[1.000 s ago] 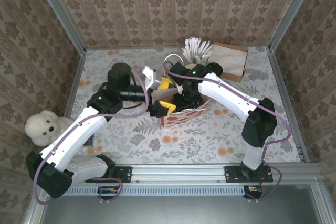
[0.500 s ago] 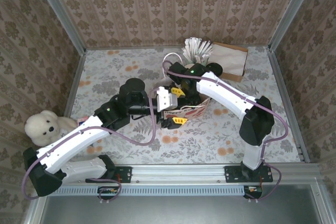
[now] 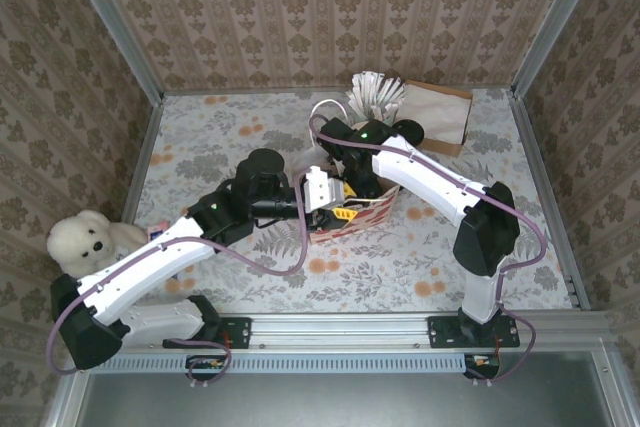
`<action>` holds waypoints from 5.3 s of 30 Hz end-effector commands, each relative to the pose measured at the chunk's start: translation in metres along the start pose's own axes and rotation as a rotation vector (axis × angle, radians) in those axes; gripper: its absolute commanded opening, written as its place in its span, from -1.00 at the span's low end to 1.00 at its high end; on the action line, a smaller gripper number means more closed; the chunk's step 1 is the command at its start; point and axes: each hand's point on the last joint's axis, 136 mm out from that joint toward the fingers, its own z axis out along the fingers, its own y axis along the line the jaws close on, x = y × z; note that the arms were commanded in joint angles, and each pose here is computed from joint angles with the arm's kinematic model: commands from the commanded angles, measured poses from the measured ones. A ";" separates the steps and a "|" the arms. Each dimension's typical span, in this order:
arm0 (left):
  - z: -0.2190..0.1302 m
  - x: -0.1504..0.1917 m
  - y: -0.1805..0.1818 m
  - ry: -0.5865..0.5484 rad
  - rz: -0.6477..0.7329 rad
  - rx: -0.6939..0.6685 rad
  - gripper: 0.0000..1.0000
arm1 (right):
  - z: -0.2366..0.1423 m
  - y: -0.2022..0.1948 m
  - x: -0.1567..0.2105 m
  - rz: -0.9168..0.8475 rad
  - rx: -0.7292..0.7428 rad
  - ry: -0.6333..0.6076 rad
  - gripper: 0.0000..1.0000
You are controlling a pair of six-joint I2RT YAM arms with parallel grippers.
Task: Pack the takeout coffee
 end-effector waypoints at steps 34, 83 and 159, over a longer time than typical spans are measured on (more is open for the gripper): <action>-0.007 -0.020 0.005 -0.005 -0.010 -0.024 -0.67 | 0.036 -0.012 -0.004 0.001 0.096 0.041 -0.10; -0.112 0.078 0.095 0.201 -1.083 -0.733 0.62 | 0.055 -0.011 -0.014 -0.003 0.073 -0.108 -0.13; -0.084 0.090 0.119 0.255 -1.072 -0.657 -1.00 | 0.091 -0.017 -0.025 -0.054 0.095 -0.235 0.31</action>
